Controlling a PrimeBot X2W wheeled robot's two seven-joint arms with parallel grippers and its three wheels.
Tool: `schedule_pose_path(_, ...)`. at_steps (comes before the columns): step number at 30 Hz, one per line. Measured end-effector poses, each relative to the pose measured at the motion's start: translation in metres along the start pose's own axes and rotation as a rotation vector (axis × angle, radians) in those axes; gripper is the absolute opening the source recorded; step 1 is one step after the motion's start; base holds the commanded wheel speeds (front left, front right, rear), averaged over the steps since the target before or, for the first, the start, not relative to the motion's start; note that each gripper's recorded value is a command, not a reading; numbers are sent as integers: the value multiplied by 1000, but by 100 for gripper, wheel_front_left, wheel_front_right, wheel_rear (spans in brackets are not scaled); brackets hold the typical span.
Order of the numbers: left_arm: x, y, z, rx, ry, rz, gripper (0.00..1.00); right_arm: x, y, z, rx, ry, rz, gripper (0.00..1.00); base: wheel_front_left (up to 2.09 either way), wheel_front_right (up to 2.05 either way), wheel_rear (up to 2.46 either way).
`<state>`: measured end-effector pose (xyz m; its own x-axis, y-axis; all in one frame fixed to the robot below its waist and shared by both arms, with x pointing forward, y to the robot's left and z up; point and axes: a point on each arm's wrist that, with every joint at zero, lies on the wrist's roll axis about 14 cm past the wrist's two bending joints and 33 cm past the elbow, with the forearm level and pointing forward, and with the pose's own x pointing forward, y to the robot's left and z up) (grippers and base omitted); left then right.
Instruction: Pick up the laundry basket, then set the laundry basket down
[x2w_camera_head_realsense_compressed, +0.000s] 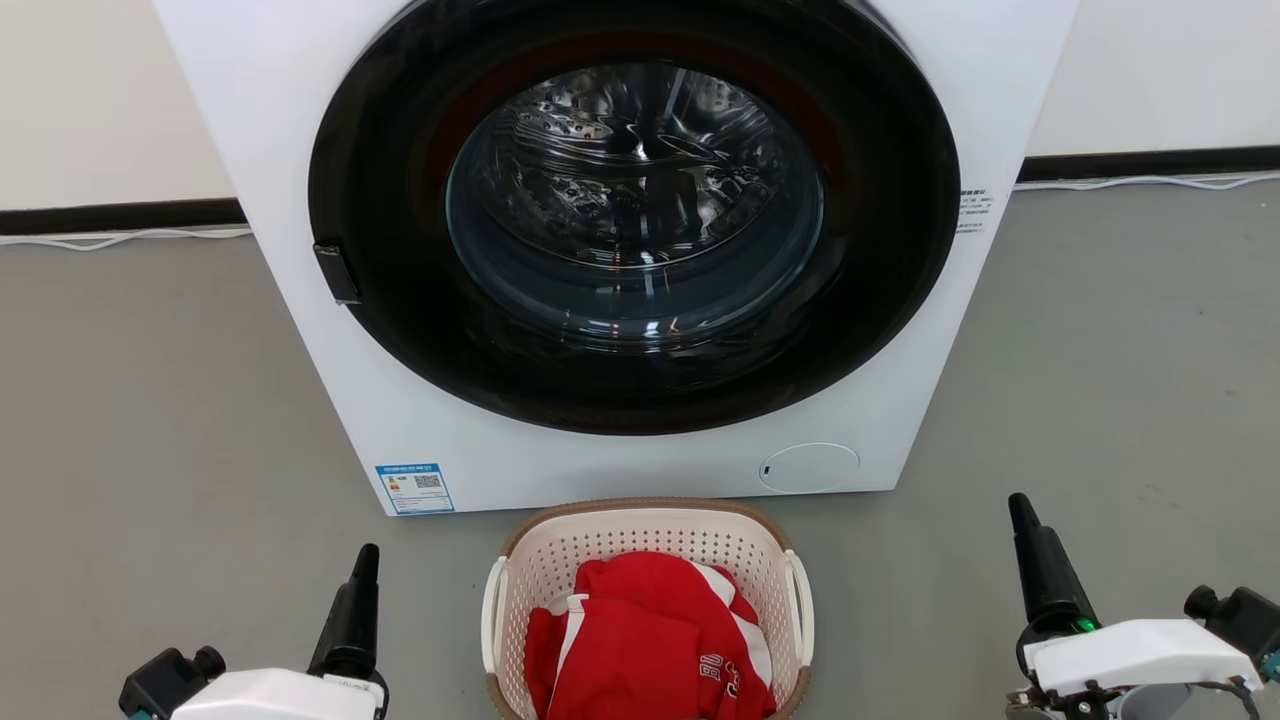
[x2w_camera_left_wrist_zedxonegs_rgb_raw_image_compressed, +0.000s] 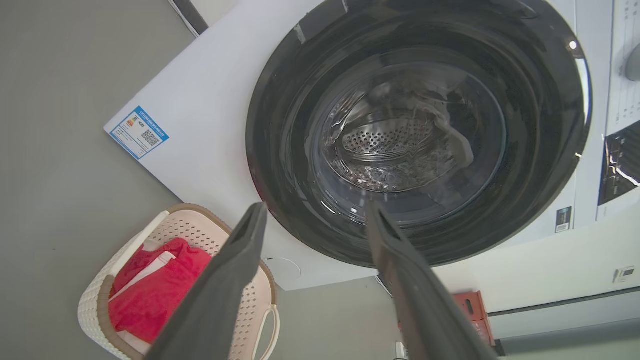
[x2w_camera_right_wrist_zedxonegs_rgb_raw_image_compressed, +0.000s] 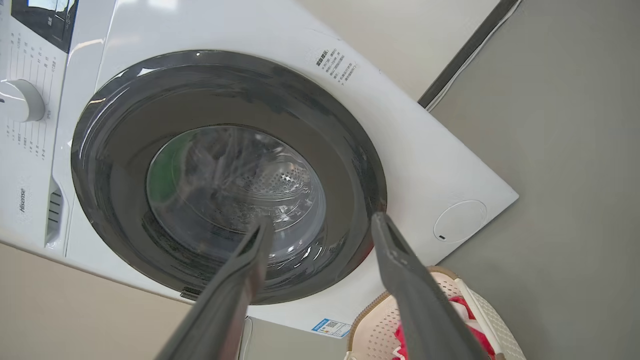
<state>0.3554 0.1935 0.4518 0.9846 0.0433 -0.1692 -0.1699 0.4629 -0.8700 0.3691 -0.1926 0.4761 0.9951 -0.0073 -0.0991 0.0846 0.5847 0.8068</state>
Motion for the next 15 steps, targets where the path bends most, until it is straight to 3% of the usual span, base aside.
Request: schedule_pose_path(15,-1,-1,5,192,-24,-10,100,1,3,-2,-212,6,22,100,0,0,0)
